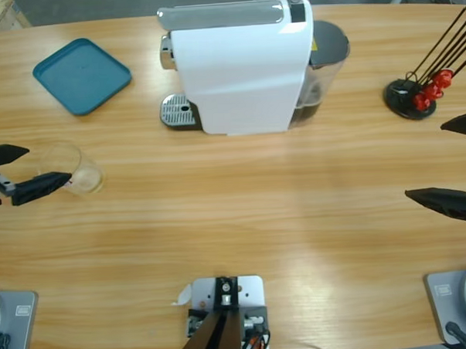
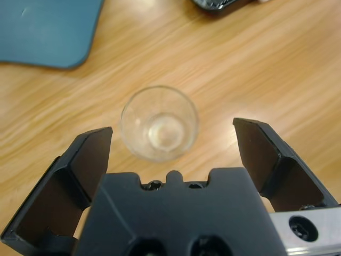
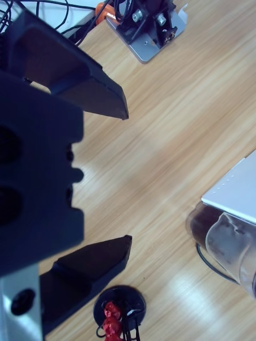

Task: Pour coffee

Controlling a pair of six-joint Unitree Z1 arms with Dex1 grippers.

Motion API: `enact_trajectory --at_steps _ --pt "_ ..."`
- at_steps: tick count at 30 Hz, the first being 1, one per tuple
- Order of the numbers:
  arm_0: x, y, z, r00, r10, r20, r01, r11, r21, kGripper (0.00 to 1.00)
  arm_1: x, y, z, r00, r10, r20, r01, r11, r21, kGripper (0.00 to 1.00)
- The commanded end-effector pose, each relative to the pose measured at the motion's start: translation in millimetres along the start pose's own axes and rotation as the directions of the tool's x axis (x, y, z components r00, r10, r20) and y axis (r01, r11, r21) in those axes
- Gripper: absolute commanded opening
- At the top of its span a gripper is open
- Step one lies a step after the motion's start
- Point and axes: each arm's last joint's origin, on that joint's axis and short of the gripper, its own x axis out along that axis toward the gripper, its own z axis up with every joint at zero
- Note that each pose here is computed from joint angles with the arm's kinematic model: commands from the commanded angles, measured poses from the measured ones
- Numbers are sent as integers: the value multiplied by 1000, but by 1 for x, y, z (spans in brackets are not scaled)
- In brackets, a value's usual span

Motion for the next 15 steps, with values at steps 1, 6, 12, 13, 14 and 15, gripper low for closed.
enact_trajectory --at_steps 1,6,12,13,14,15 --pt "18 -2 2 998 22 -52 -21 1000 7 973 12 1 -1 999 -15 -40 14 1000 -19 1000" --pt "30 -4 9 996 29 -84 -28 1000 14 890 14 0 1 999 -21 -48 20 1000 -19 1000" --pt "50 -7 22 988 42 -145 -39 999 23 890 14 -1 1 998 -28 -48 27 1000 -12 1000" --pt "51 -5 22 988 47 -149 -45 999 17 891 14 -1 1 998 -28 -48 27 1000 -12 1000" --pt "53 -4 24 987 55 -154 -54 998 9 894 14 -1 1 998 -29 -48 28 1000 -11 1000" --pt "54 -3 25 986 58 -159 -58 998 5 895 14 -1 1 998 -29 -48 28 1000 -11 1000"
